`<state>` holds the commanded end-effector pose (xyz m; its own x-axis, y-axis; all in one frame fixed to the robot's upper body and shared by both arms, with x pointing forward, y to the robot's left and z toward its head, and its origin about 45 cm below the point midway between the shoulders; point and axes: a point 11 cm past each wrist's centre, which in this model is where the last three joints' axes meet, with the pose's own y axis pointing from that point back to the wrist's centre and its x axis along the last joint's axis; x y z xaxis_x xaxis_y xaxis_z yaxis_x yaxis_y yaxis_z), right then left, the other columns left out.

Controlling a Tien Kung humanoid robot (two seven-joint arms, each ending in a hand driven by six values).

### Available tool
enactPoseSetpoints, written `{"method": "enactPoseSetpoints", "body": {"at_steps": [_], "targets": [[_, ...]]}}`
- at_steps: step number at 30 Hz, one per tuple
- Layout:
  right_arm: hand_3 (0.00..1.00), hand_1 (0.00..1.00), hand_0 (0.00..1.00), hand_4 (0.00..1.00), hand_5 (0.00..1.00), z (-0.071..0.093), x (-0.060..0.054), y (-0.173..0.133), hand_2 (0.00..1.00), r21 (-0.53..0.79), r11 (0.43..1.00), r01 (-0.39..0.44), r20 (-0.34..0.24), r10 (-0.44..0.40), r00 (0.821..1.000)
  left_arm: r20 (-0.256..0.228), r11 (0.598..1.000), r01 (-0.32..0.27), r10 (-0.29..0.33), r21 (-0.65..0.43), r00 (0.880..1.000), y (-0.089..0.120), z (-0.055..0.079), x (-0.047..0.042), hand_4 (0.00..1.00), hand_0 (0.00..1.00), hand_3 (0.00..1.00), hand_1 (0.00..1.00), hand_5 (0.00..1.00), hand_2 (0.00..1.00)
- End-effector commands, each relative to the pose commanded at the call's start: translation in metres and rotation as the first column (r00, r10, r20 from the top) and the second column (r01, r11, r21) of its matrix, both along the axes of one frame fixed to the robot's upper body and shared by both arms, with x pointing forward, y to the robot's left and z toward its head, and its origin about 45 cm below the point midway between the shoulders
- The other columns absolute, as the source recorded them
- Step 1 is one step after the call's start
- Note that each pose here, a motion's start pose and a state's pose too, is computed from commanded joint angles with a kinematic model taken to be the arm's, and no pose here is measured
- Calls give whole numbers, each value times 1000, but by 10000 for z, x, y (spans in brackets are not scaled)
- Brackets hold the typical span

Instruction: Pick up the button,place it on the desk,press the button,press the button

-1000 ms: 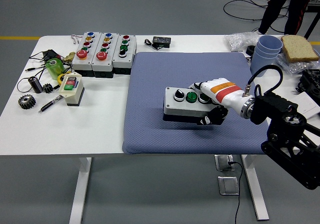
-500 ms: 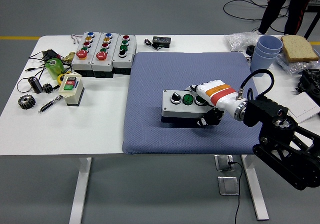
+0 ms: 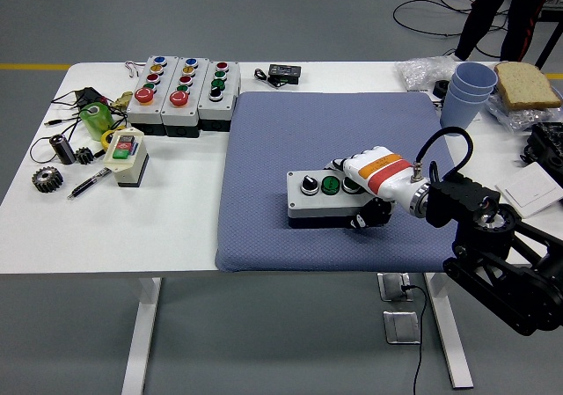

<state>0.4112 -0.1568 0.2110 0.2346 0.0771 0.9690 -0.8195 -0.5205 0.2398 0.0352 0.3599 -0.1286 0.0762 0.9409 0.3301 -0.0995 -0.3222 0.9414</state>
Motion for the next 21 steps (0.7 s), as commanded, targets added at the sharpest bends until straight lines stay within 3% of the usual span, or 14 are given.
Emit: {"method": "enactPoseSetpoints", "body": {"at_steps": [5, 6, 11, 12, 17, 18, 21], "targets": [[673, 409, 495, 836, 123, -74, -3, -45, 536, -44, 999, 19, -46, -21, 999, -1, 1000, 2, -2, 1, 1000, 1, 1, 3, 354, 639, 615, 677, 658, 696], [775, 507, 606, 857, 130, -84, -5, -54, 606, -51, 998, 19, -48, -22, 999, -1, 1000, 2, -2, 0, 1000, 1, 0, 2, 354, 638, 615, 677, 657, 696], [775, 507, 606, 857, 130, -90, -10, -62, 606, -51, 998, 26, -57, -28, 998, -3, 1000, 4, -4, 1, 1000, 2, 1, 1, 354, 638, 615, 677, 657, 696], [815, 582, 748, 902, 160, -90, -11, -60, 660, -49, 998, 27, -58, -29, 998, -3, 1000, 3, -3, 1, 1000, 3, 1, 1, 354, 638, 615, 676, 657, 696], [815, 582, 748, 902, 160, -100, -10, -84, 660, -46, 998, 44, -69, -47, 997, -3, 1000, 5, -5, 1, 1000, 2, 1, 4, 354, 638, 615, 676, 657, 696], [852, 675, 864, 937, 190, -102, -10, -89, 762, -44, 998, 48, -72, -51, 996, -3, 1000, 4, -4, 1, 1000, 2, 1, 5, 353, 638, 615, 676, 658, 695], [852, 675, 864, 937, 190, -99, -12, -99, 762, -35, 998, 59, -75, -62, 995, -3, 1000, 4, -4, 0, 1000, 1, 0, 3, 353, 638, 615, 676, 658, 695]]}}
